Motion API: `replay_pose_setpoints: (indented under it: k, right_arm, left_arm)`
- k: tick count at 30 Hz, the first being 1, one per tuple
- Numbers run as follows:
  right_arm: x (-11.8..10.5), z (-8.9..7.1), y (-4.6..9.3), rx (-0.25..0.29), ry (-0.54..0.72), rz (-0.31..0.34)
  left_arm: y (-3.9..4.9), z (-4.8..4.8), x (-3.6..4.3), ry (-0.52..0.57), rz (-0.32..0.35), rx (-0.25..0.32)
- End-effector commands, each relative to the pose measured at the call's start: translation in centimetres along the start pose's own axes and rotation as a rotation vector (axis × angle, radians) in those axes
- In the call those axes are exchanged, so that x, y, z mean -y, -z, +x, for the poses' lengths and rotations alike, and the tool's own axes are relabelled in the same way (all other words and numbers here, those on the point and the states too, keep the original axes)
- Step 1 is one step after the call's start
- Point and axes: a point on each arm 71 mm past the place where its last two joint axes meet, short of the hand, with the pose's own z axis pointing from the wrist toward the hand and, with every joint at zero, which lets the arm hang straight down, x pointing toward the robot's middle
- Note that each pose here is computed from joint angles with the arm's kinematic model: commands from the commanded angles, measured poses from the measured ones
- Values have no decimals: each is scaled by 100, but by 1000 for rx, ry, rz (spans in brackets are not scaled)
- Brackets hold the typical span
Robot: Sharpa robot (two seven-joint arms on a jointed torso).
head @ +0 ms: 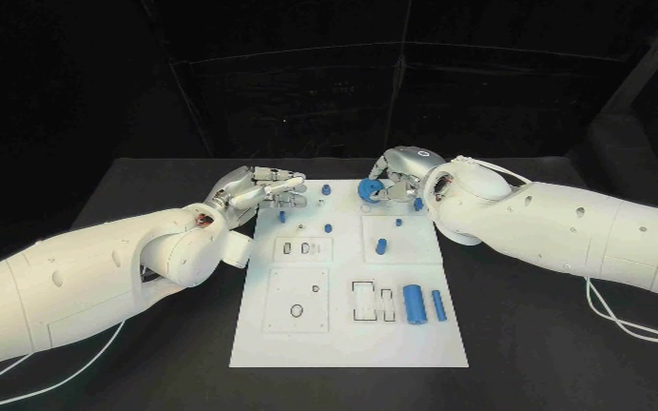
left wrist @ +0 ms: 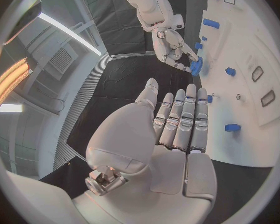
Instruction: Assemble the parts on the task board
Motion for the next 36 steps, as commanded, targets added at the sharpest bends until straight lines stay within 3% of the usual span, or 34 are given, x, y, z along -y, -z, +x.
replay_pose_setpoints:
  k: [1,14,36]
  right_arm:
    - [-75,-48,5,52,7,-12]
    - [-454,27,-116,19,29,-81]
    - [-806,126,-412,-16,108,-86]
  left_arm:
    - [14,-10,24,1,12,1]
    - [158,-225,140,-17,47,46]
    - [197,-317,208,-27,78,64]
